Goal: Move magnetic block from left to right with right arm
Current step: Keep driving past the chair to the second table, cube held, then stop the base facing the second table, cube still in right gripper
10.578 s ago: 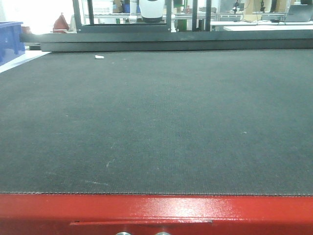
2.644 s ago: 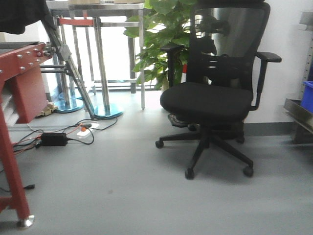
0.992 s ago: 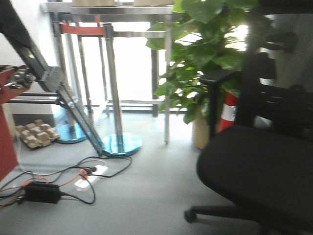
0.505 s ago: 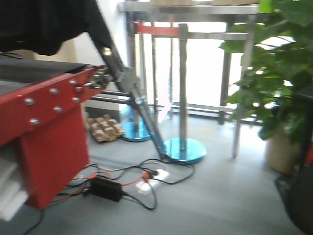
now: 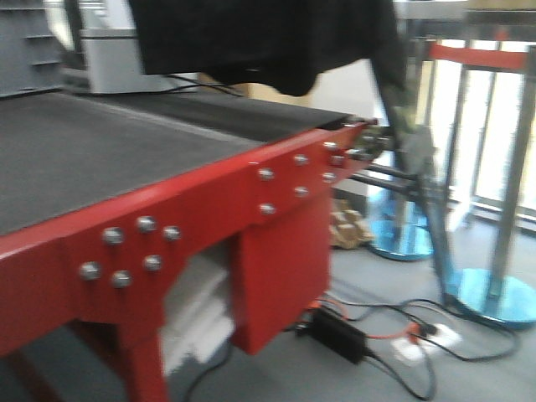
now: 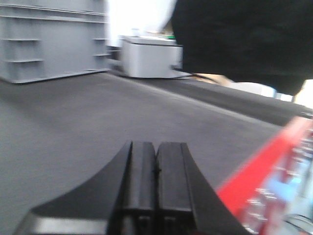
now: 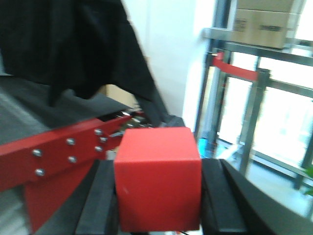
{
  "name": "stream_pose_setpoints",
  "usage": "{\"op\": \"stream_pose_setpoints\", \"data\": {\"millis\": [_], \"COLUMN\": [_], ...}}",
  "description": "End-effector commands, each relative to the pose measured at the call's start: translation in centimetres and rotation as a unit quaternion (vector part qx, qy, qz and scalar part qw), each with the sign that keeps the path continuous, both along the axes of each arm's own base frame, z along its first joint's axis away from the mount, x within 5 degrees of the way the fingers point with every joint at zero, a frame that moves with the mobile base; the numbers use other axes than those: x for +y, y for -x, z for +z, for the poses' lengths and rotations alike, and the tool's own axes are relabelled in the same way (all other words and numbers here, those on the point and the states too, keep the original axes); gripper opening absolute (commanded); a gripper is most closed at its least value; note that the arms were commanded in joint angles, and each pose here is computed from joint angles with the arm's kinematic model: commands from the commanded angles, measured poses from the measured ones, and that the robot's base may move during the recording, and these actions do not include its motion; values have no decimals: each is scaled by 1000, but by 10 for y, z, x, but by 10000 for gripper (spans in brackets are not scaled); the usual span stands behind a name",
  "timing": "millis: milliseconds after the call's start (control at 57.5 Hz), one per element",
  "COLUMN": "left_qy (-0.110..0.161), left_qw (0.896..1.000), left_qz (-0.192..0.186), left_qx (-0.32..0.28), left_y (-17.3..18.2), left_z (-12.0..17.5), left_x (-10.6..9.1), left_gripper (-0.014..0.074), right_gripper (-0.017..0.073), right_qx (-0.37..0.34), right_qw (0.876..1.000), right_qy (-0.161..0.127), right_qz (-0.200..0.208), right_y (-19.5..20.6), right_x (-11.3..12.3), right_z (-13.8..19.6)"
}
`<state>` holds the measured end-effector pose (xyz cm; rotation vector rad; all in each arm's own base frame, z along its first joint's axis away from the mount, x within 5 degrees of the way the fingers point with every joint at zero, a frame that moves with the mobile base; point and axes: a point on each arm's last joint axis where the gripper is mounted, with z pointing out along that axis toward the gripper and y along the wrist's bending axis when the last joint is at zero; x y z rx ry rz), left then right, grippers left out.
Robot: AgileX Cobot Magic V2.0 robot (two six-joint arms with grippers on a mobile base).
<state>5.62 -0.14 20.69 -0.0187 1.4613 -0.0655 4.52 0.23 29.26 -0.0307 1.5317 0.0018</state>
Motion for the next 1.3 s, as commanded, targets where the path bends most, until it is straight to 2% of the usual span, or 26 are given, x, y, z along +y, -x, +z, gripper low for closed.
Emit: {"op": "stream_pose_setpoints", "data": {"millis": [0,1287], "left_qy": [4,4], "left_qw": [999,999], "left_qz": [3,3], "left_qx": [-46,-46], "left_y": [2,2], "left_z": [6,6], "left_x": [1,1], "left_gripper": [-126,-126], "right_gripper": [326,326], "right_qx": [-51,-51], "right_qw": [999,999], "right_qy": [1,1], "right_qz": [-6,-6], "right_y": [1,1], "right_x": [-1,-1], "right_z": [17,17]}}
